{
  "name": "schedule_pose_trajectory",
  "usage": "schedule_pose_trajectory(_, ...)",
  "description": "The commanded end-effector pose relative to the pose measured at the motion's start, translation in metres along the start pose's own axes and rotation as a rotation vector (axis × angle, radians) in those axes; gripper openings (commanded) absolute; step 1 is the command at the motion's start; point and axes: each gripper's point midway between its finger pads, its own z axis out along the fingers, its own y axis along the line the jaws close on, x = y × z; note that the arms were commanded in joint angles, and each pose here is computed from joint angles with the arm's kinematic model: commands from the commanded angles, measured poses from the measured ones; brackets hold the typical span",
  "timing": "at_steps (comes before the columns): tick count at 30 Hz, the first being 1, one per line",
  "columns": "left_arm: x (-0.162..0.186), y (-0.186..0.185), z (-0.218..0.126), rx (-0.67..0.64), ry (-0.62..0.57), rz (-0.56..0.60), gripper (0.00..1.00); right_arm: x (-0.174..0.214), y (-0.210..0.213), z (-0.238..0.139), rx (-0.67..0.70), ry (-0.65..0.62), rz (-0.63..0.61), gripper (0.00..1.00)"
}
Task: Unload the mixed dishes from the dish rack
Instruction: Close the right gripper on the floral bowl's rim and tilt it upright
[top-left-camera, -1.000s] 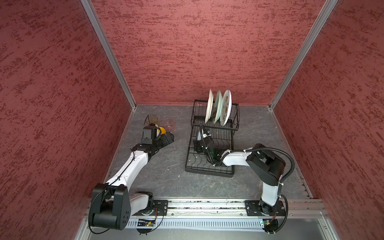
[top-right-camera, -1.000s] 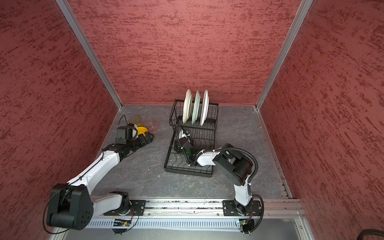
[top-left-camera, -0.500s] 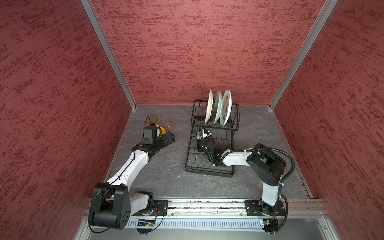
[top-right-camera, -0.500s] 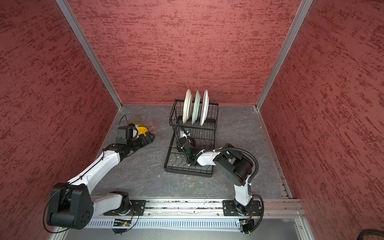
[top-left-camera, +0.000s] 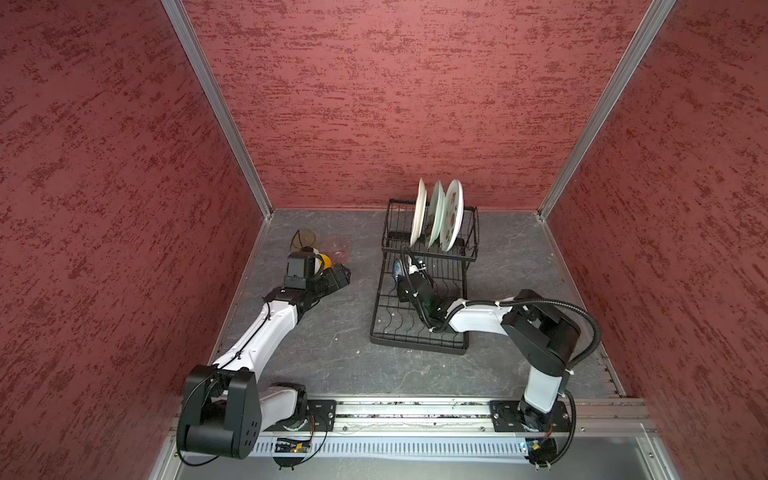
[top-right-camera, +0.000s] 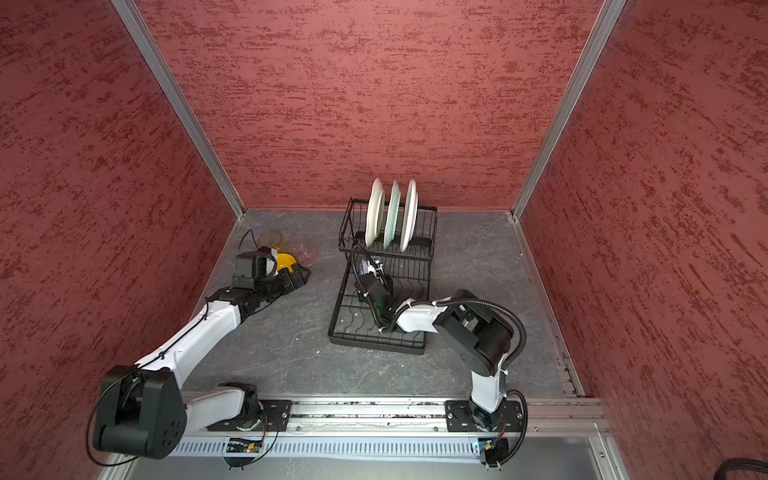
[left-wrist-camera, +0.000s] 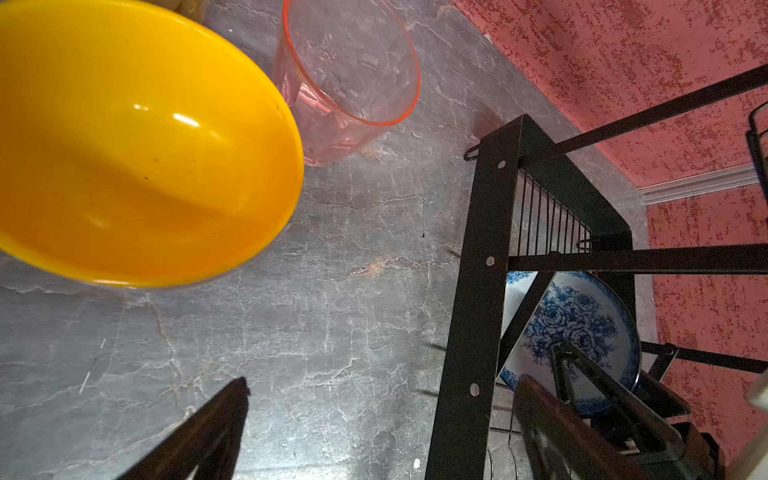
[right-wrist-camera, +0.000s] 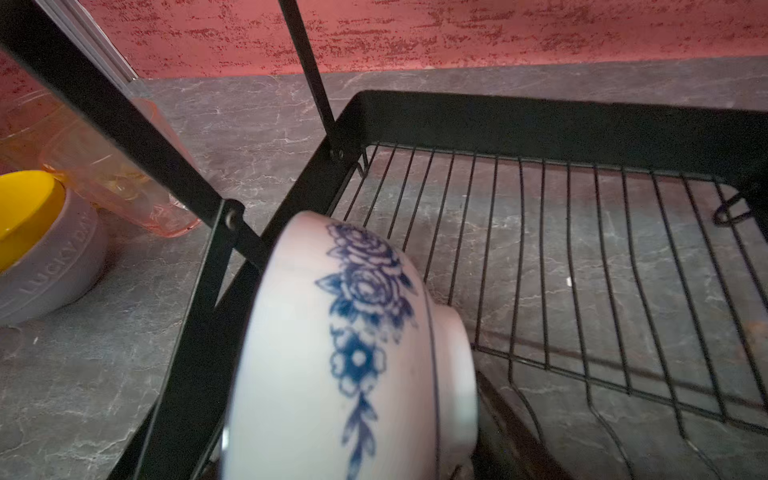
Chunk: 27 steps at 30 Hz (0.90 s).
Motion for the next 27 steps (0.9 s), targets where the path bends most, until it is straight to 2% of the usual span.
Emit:
schedule_pose_trajectory(1, 0.0, -0.004, 0.001, 0.018, -0.004, 0.003, 1.0, -0.008, -0.003, -0.008, -0.002, -0.011, 0.004, 0.59)
schedule_pose_trajectory(8, 0.001, -0.003, 0.003, 0.018, 0.003, 0.001, 1.0, -0.012, -0.017, -0.018, 0.045, -0.029, 0.026, 0.6)
schedule_pose_trajectory(21, 0.002, -0.005, 0.003, 0.023, 0.005, 0.006, 1.0, 0.005, -0.025, -0.019, 0.065, 0.026, 0.07, 0.62)
schedule_pose_trajectory(25, 0.002, -0.005, 0.003, 0.023, 0.006, 0.007, 1.0, 0.008, -0.025, -0.021, 0.061, 0.037, 0.09, 0.54)
schedule_pose_trajectory(27, 0.001, -0.005, 0.002, 0.022, 0.004, 0.008, 1.0, 0.01, -0.026, -0.023, 0.057, 0.044, 0.098, 0.44)
